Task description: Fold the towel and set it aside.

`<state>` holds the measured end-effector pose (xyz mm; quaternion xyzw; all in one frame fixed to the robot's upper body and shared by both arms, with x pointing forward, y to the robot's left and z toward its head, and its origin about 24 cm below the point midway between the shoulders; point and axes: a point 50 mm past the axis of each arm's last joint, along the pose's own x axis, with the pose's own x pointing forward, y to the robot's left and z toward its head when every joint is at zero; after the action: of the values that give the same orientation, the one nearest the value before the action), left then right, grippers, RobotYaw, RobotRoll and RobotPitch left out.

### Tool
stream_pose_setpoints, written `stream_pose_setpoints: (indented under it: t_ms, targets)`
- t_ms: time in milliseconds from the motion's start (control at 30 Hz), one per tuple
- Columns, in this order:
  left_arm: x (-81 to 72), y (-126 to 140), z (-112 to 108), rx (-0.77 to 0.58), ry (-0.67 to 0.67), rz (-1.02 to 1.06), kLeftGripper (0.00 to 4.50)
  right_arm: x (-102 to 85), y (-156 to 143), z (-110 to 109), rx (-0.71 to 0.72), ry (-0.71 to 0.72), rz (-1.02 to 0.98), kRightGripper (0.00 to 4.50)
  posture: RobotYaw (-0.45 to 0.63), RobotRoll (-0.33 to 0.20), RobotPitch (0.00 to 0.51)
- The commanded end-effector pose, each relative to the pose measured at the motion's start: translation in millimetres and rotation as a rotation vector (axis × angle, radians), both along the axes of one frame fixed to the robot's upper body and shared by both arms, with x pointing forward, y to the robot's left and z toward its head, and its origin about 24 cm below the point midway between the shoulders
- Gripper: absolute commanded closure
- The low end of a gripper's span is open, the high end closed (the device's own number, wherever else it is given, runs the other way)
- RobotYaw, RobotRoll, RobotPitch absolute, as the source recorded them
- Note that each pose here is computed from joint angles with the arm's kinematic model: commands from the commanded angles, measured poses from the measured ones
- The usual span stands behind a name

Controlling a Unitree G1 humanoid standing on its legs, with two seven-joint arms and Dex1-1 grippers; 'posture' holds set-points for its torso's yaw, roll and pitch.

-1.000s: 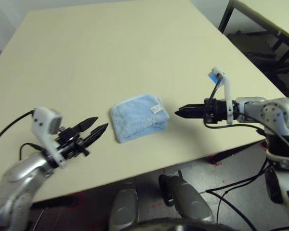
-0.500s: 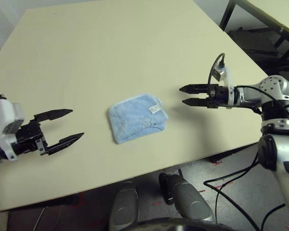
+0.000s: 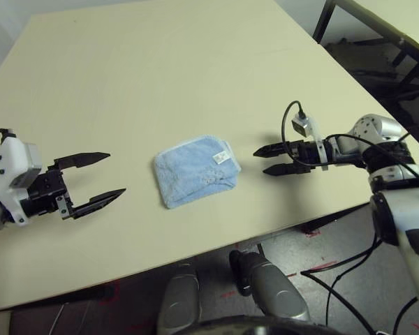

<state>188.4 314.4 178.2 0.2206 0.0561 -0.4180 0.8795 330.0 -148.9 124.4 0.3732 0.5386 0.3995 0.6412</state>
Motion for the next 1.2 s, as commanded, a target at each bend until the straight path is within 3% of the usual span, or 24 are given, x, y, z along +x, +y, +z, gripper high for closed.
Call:
stream_pose_setpoints:
  t_ms: [33,267,467,700,1133,1200]
  targets:
    - [-1.4,-4.2,-1.7,-0.005,0.015,-0.011,0.07,4.1,8.0,-1.3,0.008,-0.002,-0.008,0.0,-0.04,0.0,0.165]
    - [0.3,-6.3,-0.9,-0.012,0.021,-0.019,0.07,7.4,22.8,-6.7,0.026,-0.02,0.005,0.0,-0.06,0.0,0.176]
    - [6.7,-13.2,0.8,-0.03,0.023,-0.046,0.07,12.2,54.2,-13.6,0.075,-0.065,0.002,0.0,-0.07,0.0,0.179]
    - [11.9,-14.8,4.2,-0.037,0.014,-0.06,0.07,8.3,75.4,-24.5,0.038,-0.06,0.04,0.0,-0.08,0.0,0.182]
    - [11.5,-15.3,2.8,-0.042,-0.001,-0.054,0.07,1.3,87.1,-35.6,-0.016,-0.113,0.158,0.0,-0.06,0.0,0.181]
    - [11.2,-16.2,1.7,-0.045,-0.001,-0.056,0.0,2.0,86.9,-35.7,-0.004,-0.107,0.139,0.16,-0.06,0.0,0.182]
